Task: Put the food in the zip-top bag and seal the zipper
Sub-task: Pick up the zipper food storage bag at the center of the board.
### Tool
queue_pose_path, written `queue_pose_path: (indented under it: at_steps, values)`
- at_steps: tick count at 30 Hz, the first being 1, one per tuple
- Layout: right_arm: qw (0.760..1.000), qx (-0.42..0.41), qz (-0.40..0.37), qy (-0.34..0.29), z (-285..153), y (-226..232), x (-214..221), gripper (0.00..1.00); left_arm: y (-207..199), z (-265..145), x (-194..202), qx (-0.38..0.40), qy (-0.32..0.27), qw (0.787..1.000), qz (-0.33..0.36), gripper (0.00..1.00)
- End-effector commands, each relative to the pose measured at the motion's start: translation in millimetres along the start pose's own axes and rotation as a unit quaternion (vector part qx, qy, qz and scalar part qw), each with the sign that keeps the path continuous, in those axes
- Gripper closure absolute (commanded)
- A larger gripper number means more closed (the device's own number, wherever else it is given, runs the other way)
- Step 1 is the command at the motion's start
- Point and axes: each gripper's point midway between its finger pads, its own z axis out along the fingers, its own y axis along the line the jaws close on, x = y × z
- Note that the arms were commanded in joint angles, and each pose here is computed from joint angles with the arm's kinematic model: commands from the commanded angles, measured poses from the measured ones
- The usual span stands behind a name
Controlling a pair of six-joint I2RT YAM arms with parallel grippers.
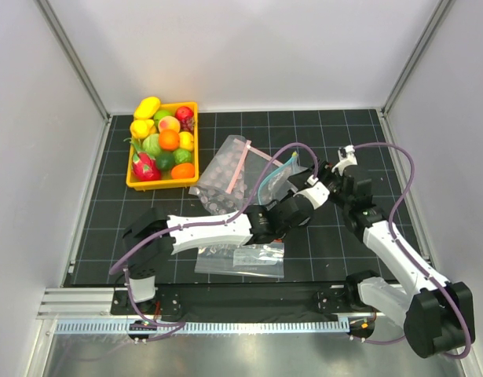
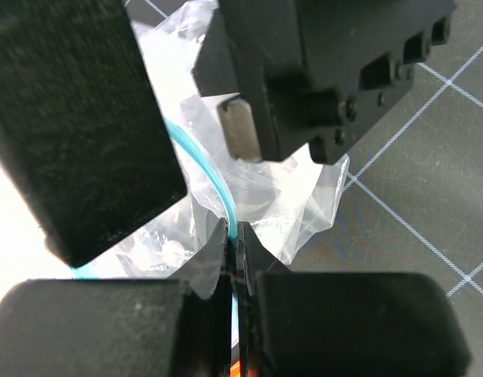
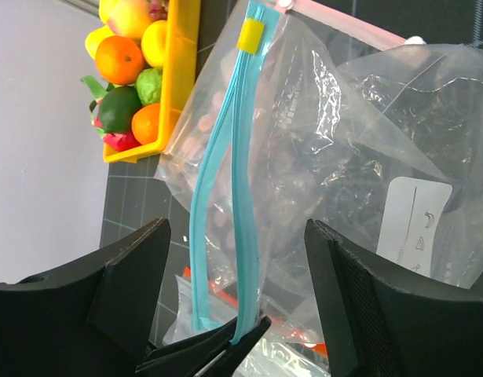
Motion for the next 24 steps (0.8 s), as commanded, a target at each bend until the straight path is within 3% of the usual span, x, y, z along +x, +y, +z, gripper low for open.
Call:
queue_pose_path:
  at_steps: [1, 8, 12, 16, 18, 20, 22, 24]
  values:
    - [0.999, -0.046, -0.004, -0.009, 0, 19, -9, 0.24, 8, -14, -31, 0.004, -0.047, 0.999, -0.022, 1.0]
    - [1.0, -0.001, 0.012, 0.019, 13, -4, 2, 0.29, 9, -11, -30, -0.005, -0.046, 0.999, -0.014, 1.0]
    - [1.0, 0.008, 0.013, 0.027, 17, -10, 6, 0.37, 9, -11, -32, -0.004, -0.048, 0.999, -0.015, 1.0]
    - [1.0, 0.01, 0.009, 0.026, 17, -12, 6, 0.58, 10, -14, -34, -0.002, -0.051, 0.999, -0.02, 1.0]
    - [1.0, 0.011, 0.006, 0.025, 17, -12, 6, 0.76, 11, -16, -35, 0.0, -0.053, 0.998, -0.024, 1.0]
    - [1.0, 0.013, 0.004, 0.023, 17, -12, 4, 0.9, 11, -19, -37, 0.002, -0.056, 0.998, -0.033, 0.95]
    - [1.0, 0.015, 0.003, 0.022, 16, -13, 4, 0.94, 10, -22, -39, 0.009, -0.058, 0.998, -0.038, 0.78]
    - [1.0, 0.015, 0.001, 0.021, 16, -13, 4, 0.99, 12, -28, -42, 0.013, -0.064, 0.997, -0.049, 0.68]
